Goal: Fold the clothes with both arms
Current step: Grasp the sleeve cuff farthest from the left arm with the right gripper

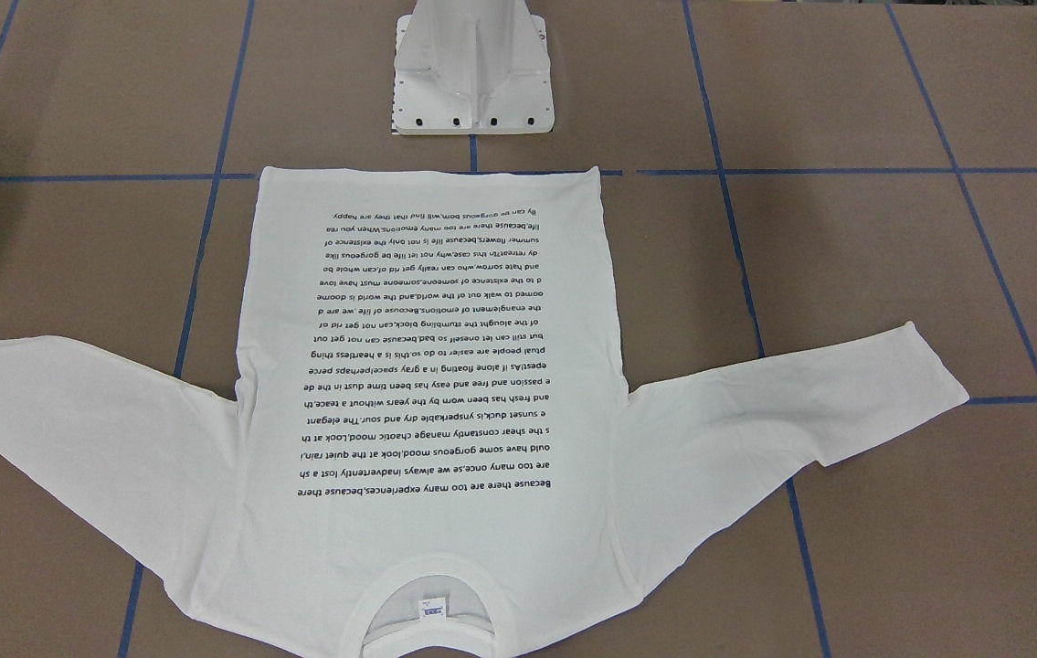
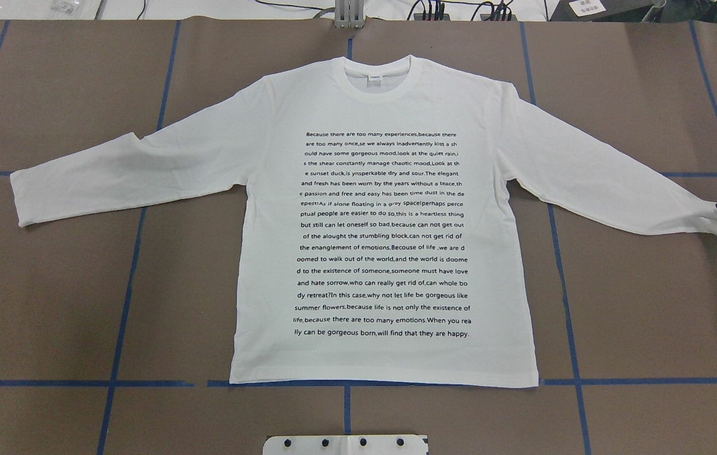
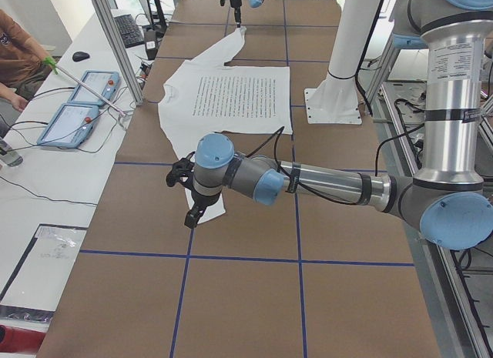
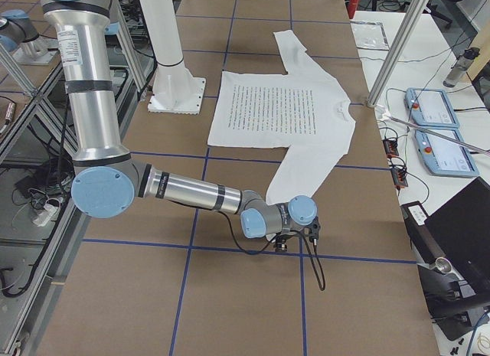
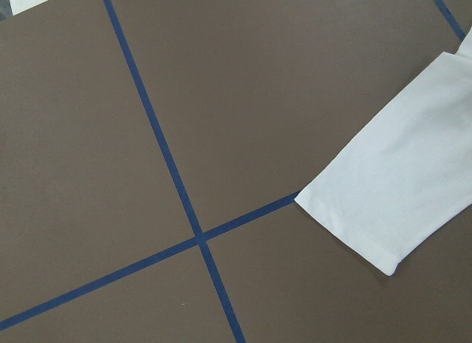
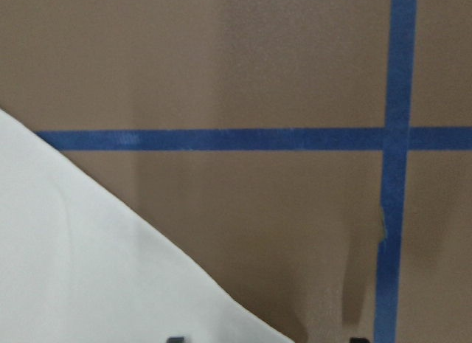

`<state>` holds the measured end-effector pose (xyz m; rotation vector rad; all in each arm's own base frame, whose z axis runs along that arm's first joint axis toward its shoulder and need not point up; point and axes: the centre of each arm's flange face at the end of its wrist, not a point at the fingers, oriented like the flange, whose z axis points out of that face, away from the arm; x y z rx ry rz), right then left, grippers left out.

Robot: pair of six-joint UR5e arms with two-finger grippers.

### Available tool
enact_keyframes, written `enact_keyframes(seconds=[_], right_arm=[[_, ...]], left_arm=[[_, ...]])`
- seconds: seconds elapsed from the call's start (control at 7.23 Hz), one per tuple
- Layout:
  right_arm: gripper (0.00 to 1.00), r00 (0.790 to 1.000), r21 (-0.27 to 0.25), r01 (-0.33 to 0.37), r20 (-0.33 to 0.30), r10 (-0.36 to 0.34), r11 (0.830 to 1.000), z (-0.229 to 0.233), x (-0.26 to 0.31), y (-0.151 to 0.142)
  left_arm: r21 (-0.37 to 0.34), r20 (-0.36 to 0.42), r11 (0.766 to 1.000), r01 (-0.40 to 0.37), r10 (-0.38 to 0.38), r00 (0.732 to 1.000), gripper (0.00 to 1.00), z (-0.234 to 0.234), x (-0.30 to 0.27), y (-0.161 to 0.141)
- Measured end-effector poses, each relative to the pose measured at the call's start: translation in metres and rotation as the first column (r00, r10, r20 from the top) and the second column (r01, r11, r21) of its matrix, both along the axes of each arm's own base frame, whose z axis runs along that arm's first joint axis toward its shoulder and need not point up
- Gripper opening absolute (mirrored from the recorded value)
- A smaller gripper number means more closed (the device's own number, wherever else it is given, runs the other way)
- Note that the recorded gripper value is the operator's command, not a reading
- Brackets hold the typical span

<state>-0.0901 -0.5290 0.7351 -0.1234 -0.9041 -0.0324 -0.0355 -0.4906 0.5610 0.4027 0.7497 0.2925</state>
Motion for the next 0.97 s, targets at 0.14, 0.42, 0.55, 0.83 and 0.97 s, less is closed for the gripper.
enact_keyframes(seconds=[0.14, 0.42, 0.55, 0.83, 0.97], right_arm=[[0.58, 1.000, -0.004, 0.000, 0.000, 0.000, 1.000, 0.0017, 0.0000, 0.0004], [0.60, 1.000, -0.011, 0.000, 0.003, 0.000, 1.000, 0.0036, -0.0002, 0.0010], [0.60, 1.000, -0.013, 0.000, 0.004, 0.000, 1.000, 0.0044, -0.0002, 0.0013], [0.57, 1.000, -0.018, 0.000, 0.004, 0.000, 1.000, 0.0062, 0.0001, 0.0023], [0.54, 1.000, -0.021, 0.000, 0.003, 0.000, 1.000, 0.0067, -0.0001, 0.0026]], left_arm=[[0.000, 0.000, 1.000, 0.000, 0.000, 1.000, 1.00, -0.0002, 0.0000, 0.0000], [0.002, 0.000, 1.000, 0.000, 0.000, 1.000, 1.00, -0.0009, 0.0000, 0.0001], [0.002, 0.000, 1.000, 0.000, 0.000, 1.000, 1.00, -0.0011, 0.0000, 0.0001], [0.001, 0.000, 1.000, 0.000, 0.000, 1.000, 1.00, -0.0005, 0.0000, 0.0005], [0.002, 0.000, 1.000, 0.000, 0.000, 1.000, 1.00, -0.0010, 0.0000, 0.0005]])
